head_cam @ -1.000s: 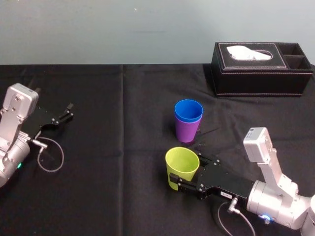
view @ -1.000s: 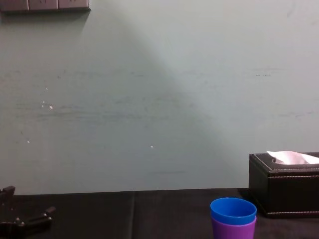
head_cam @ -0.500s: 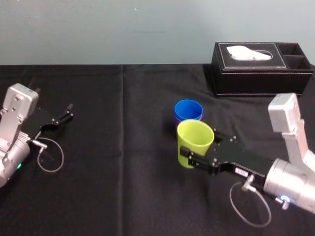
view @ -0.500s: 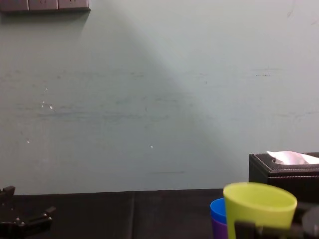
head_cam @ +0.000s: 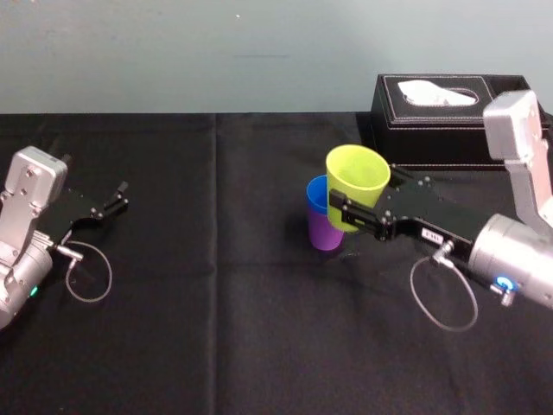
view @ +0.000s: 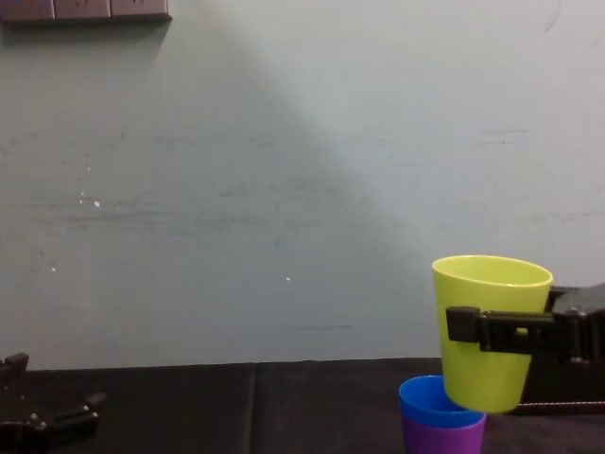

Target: Stack the three plastic cups sequentially using one hand.

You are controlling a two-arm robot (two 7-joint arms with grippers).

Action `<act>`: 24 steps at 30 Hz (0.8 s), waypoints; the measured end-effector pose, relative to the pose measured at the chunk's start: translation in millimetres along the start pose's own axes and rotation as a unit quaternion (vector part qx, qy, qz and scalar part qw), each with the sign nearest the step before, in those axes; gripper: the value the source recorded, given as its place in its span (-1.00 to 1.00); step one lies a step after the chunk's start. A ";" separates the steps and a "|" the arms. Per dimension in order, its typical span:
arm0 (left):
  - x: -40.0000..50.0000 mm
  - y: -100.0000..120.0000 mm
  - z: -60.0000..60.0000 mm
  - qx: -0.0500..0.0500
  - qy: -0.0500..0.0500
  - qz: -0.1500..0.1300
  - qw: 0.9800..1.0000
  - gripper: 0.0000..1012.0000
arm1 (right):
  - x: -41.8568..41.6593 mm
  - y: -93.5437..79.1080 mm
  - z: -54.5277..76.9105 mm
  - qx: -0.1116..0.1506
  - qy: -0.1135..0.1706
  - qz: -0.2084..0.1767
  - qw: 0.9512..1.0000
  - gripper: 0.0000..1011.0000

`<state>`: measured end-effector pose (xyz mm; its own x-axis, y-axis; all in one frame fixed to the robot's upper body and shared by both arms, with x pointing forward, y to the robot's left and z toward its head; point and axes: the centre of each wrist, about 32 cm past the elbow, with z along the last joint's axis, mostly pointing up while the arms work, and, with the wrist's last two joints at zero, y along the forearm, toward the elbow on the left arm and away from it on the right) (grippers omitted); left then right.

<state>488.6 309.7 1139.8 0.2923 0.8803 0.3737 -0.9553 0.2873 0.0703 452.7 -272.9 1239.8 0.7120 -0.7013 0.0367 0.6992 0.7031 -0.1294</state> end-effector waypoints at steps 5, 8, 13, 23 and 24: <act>0.0 0.0 0.0 0.000 0.000 0.000 1.000 1.00 | 12.7 14.4 4.0 -0.002 -0.006 -0.013 1.000 0.45; 0.0 0.0 0.0 0.000 0.000 0.000 1.000 1.00 | 19.5 21.8 5.2 -0.003 -0.005 -0.019 1.000 0.45; 0.0 0.0 0.0 0.000 0.000 0.000 1.000 1.00 | 29.3 33.5 5.8 -0.006 -0.005 -0.023 1.000 0.45; 0.0 0.0 0.0 0.000 0.000 0.000 1.000 1.00 | 35.3 52.2 1.2 -0.015 -0.011 -0.019 1.000 0.45; 0.0 0.0 0.0 0.000 0.000 0.000 1.000 1.00 | 35.7 53.3 0.7 -0.015 -0.011 -0.019 1.000 0.45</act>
<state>488.6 309.7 1139.7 0.2923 0.8803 0.3737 -0.9552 0.2873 0.0704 515.4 -260.3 1234.9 0.6868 -0.7240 0.0641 0.7233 0.6722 -0.1580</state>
